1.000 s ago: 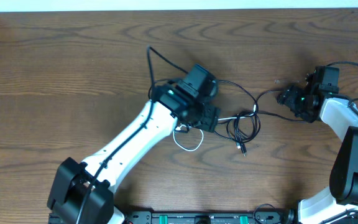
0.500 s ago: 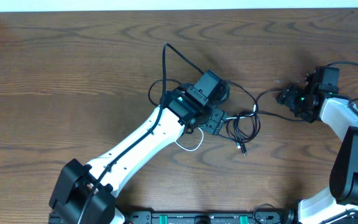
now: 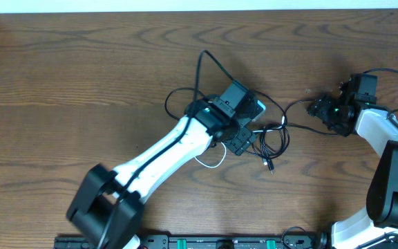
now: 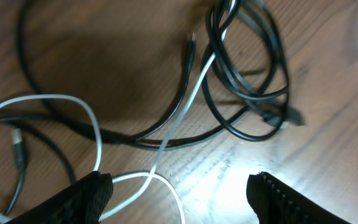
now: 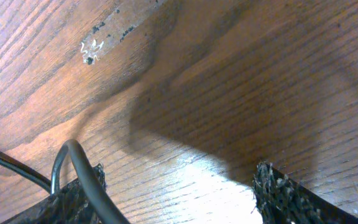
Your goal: Untangle cables
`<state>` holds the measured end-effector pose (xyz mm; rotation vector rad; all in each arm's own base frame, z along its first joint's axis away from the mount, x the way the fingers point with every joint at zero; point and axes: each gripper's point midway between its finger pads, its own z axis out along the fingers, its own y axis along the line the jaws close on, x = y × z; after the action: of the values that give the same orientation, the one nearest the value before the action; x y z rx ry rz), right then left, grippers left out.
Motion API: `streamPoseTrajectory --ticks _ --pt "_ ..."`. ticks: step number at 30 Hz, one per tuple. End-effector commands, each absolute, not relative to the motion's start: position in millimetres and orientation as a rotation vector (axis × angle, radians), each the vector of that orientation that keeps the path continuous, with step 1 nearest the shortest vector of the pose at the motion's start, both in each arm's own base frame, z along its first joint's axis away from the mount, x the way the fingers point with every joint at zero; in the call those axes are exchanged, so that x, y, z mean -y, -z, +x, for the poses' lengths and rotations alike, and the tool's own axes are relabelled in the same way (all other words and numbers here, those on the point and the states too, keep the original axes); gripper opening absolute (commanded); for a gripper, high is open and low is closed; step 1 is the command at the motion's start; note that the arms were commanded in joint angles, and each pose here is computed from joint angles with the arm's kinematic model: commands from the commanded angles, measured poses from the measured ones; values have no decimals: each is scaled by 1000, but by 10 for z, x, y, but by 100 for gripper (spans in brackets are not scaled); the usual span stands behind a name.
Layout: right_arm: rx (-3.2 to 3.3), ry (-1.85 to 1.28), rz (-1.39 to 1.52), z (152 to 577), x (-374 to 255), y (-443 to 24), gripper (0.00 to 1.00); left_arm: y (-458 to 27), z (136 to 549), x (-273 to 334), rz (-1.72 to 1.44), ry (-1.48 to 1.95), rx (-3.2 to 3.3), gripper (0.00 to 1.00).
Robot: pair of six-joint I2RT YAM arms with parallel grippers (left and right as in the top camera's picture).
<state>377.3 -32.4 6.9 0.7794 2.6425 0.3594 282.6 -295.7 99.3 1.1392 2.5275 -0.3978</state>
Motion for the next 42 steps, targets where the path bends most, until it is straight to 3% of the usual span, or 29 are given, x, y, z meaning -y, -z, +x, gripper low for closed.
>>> streamPoseTrajectory --ticks 1,7,9,10,11,13,19,32,36,42 --pt "-2801 -442 854 3377 126 363 75 -645 2863 2960 1269 332 -2511 75" --pt "-2801 -442 854 3377 126 363 75 -349 3033 3012 1253 270 -2509 75" --pt "-2801 -442 854 3377 126 363 75 -248 3035 3013 1259 265 -2524 70" --pt "-2801 -442 854 3377 126 363 75 -210 3031 3010 1262 262 -2532 58" --pt "-2801 -442 854 3377 127 363 75 -188 3027 3005 1264 260 -2537 29" --pt "-2800 -442 854 3378 127 363 75 -193 3027 3004 1264 259 -2537 8" --pt "-2801 -441 853 3377 127 363 75 -679 3066 3032 1183 300 -2468 8" --pt "-2801 -440 854 3376 129 364 74 -2625 2874 2820 951 442 -2059 8" --pt "-2801 -423 856 3373 149 369 73 -3179 2936 2307 674 325 -1991 8" --pt "-2801 -424 855 3373 148 369 74 -3475 3027 1516 182 268 -2013 8"
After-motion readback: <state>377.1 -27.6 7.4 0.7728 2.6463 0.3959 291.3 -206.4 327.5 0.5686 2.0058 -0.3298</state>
